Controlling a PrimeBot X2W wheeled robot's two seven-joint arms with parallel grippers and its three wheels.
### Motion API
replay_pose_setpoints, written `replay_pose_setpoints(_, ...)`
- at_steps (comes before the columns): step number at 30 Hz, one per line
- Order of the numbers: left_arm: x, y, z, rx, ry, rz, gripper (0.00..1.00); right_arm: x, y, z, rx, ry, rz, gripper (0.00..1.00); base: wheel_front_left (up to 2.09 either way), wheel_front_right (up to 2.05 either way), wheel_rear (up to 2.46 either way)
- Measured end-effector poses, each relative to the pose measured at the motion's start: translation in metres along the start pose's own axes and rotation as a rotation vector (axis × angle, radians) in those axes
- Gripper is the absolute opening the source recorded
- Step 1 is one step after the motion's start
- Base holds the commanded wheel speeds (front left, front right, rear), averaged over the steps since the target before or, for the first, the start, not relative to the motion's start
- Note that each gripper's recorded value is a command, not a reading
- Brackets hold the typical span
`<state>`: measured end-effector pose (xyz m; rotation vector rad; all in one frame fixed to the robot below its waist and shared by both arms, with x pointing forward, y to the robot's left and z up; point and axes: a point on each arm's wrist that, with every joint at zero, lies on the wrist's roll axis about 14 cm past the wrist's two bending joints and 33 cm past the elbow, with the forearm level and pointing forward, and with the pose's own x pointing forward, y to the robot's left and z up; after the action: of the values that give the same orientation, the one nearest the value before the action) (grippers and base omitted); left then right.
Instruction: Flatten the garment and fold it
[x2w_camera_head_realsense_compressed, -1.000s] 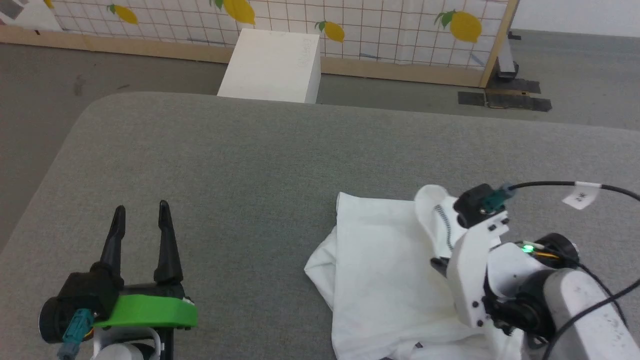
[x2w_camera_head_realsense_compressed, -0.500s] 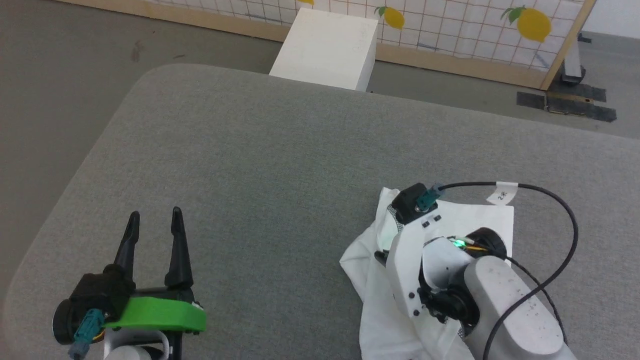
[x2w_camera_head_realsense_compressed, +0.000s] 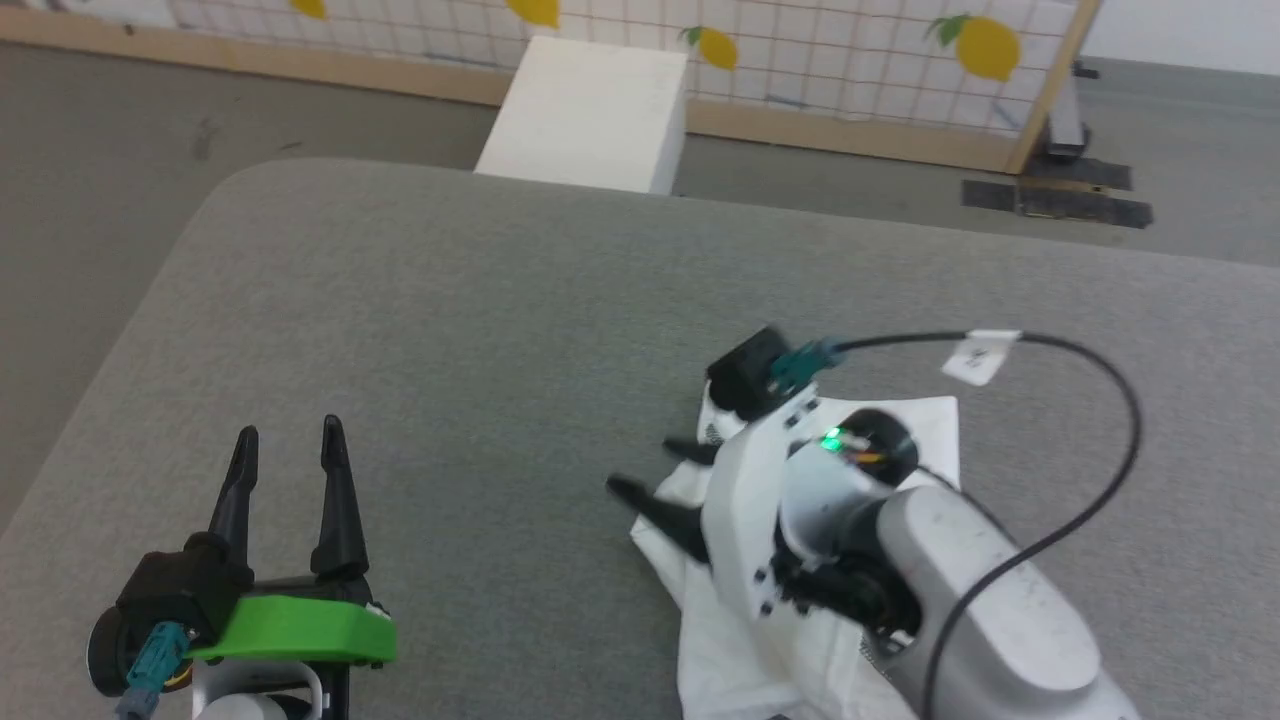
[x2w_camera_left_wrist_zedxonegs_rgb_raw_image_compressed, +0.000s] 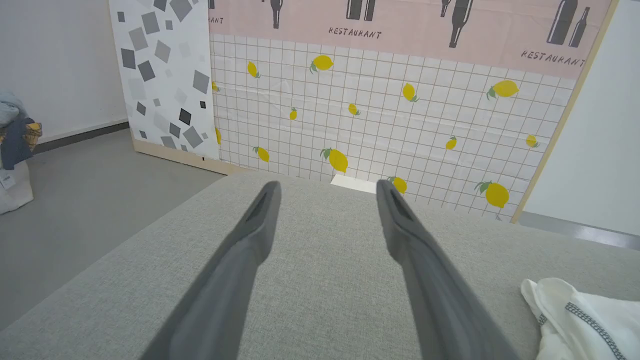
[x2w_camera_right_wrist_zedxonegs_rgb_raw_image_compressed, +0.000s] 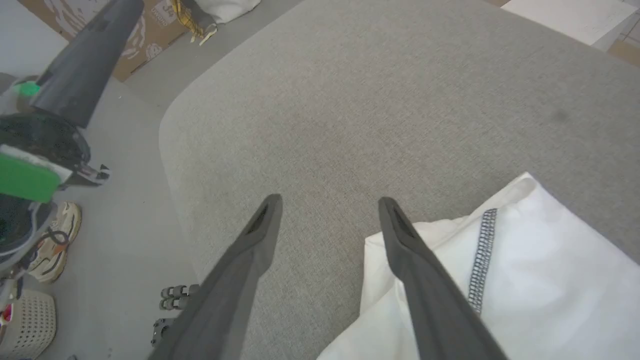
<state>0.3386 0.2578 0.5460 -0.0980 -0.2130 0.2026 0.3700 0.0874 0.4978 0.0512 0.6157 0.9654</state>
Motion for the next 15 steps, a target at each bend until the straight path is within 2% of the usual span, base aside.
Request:
replay_pose_setpoints(3,0.005,-0.012,0.001,-0.011,-0.01,-0.034,1.0,-0.025,-0.029,0.025,0.001,-0.102,-0.104,1.0,0.0,0.0,0.0)
replay_pose_setpoints(6,0.01,-0.024,0.004,-0.021,-0.022,-0.07,1.0,-0.06,-0.081,0.027,0.014,-0.138,-0.289,1.0,0.0,0.0,0.0)
replay_pose_setpoints(8,0.012,-0.032,0.004,-0.025,-0.026,-0.094,1.0,-0.086,-0.116,0.004,0.038,-0.086,-0.427,1.0,0.0,0.0,0.0)
replay_pose_setpoints(10,0.014,-0.038,0.005,-0.029,-0.028,-0.11,1.0,-0.104,-0.135,-0.022,0.08,-0.031,-0.514,1.0,0.0,0.0,0.0)
replay_pose_setpoints(12,0.015,-0.043,0.004,-0.032,-0.028,-0.125,1.0,-0.113,-0.144,-0.052,0.125,0.043,-0.565,1.0,0.0,0.0,0.0)
replay_pose_setpoints(15,0.016,-0.045,0.001,-0.033,-0.018,-0.131,1.0,-0.112,-0.143,-0.085,0.189,0.118,-0.574,1.0,0.0,0.0,0.0)
